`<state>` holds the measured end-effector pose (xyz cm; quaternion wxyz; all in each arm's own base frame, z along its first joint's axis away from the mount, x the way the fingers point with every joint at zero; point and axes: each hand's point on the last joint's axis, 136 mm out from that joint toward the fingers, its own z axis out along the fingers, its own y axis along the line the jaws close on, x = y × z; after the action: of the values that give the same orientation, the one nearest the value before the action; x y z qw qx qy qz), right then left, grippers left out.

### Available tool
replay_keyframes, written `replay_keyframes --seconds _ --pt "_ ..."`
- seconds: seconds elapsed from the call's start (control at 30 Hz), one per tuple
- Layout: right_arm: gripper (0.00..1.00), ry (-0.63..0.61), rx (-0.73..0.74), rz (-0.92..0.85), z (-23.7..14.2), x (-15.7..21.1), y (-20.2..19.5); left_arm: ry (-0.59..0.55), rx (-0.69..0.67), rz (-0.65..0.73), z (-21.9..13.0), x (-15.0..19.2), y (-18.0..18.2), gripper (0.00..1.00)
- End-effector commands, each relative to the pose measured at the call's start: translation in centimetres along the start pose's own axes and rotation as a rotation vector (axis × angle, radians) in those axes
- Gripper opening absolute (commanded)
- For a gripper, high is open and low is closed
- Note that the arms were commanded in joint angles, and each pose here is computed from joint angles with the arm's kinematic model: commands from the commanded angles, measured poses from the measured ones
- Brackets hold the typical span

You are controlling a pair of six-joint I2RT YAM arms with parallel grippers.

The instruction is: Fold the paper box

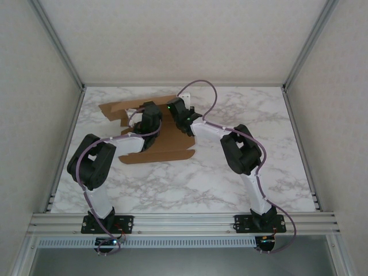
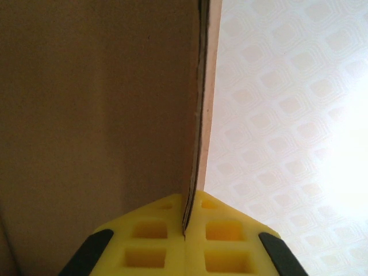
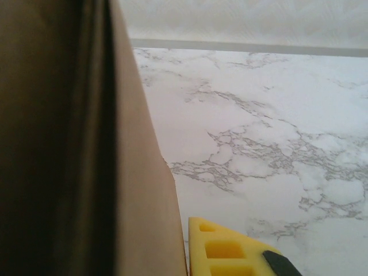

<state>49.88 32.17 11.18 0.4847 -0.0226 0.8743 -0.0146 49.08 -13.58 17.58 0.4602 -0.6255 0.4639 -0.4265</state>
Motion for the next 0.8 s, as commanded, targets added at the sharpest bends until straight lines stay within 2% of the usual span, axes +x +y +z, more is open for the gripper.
replay_keyframes --seconds 0.0,0.17,0.3,0.43,0.57,0.7,0.77 --pt "0.00 0.060 0.238 -0.169 1.0 2.4 -4.2 0.071 -0.228 0.144 -1.6 1.3 7.3 0.01" --pt "0.00 0.088 0.292 -0.155 0.9 2.7 -4.9 0.069 -0.236 0.147 -1.7 1.3 7.6 0.01" --pt "0.00 0.099 0.257 -0.142 0.9 3.0 -4.6 0.055 -0.254 0.154 -1.7 0.7 8.3 0.01" --pt "0.23 0.061 0.160 -0.109 0.6 3.0 -4.3 0.047 -0.273 0.155 -1.6 0.1 9.2 0.01" --pt "0.37 0.052 0.039 -0.117 -0.5 2.4 -3.9 0.041 -0.264 0.188 -1.2 0.1 8.9 0.01" --pt "0.65 0.002 -0.063 -0.129 -2.4 0.9 -3.7 0.029 -0.272 0.202 -0.9 0.0 9.0 0.01" --pt "0.74 -0.009 -0.133 -0.138 -3.2 0.6 -3.3 0.023 -0.276 0.202 -0.8 -0.2 9.1 0.01"
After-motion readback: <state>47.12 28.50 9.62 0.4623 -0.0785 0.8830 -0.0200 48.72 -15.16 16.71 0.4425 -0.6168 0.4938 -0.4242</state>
